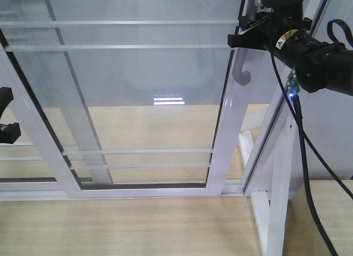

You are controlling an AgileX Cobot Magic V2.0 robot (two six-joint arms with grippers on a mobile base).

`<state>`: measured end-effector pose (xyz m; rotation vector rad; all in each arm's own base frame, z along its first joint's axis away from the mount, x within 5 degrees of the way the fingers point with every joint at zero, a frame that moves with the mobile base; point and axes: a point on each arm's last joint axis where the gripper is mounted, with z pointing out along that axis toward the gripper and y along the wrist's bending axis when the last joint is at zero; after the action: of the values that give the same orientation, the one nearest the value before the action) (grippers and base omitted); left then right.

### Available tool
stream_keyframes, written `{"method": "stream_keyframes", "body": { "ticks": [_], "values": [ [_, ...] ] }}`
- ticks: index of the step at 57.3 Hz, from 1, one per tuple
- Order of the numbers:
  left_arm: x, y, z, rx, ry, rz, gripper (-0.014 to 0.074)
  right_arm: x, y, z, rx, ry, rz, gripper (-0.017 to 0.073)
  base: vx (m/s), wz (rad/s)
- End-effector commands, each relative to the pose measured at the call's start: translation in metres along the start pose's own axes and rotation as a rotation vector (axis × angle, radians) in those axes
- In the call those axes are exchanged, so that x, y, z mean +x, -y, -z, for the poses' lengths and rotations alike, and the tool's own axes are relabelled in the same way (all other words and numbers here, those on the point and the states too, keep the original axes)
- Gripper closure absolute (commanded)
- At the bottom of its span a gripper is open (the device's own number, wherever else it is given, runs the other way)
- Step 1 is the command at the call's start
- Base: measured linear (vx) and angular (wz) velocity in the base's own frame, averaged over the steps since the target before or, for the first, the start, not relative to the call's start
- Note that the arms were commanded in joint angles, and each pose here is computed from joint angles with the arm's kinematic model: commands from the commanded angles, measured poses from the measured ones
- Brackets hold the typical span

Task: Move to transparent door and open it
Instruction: 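Pull the handle with the right gripper, sliding the door open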

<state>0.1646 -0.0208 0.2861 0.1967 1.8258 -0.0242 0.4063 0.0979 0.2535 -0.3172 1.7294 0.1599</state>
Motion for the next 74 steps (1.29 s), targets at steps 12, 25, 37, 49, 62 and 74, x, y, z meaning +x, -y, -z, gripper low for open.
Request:
{"method": "stream_keyframes", "body": {
  "ticks": [12, 25, 37, 49, 62, 74],
  "values": [
    [-0.02, 0.0, 0.002, 0.01, 0.127, 0.009, 0.0192, -0.028, -0.048, 0.003, -0.13, 0.157, 0.05, 0.0271, 0.0, 0.0],
    [-0.024, 0.001, 0.003, 0.014, 0.166, 0.009, 0.0192, -0.049, -0.052, 0.026, -0.139, 0.172, 0.003, 0.0271, 0.0, 0.0],
    [-0.028, 0.001, 0.004, 0.02, 0.219, 0.009, 0.0192, -0.069, -0.041, 0.089, -0.117, 0.215, -0.02, 0.0271, 0.0, 0.0],
    [-0.028, 0.001, 0.003, 0.02, 0.213, 0.008, 0.0192, -0.057, -0.02, 0.153, -0.03, 0.098, 0.002, 0.0271, 0.0, 0.0],
    [-0.026, 0.002, -0.001, 0.022, 0.199, 0.008, 0.019, -0.05, -0.012, 0.206, 0.035, -0.098, 0.034, 0.0249, 0.0, 0.0],
    [-0.021, 0.023, -0.03, 0.139, 0.21, -0.004, 0.0176, -0.055, -0.01, 0.229, 0.056, -0.121, 0.053, 0.0242, 0.0, 0.0]
  ]
}}
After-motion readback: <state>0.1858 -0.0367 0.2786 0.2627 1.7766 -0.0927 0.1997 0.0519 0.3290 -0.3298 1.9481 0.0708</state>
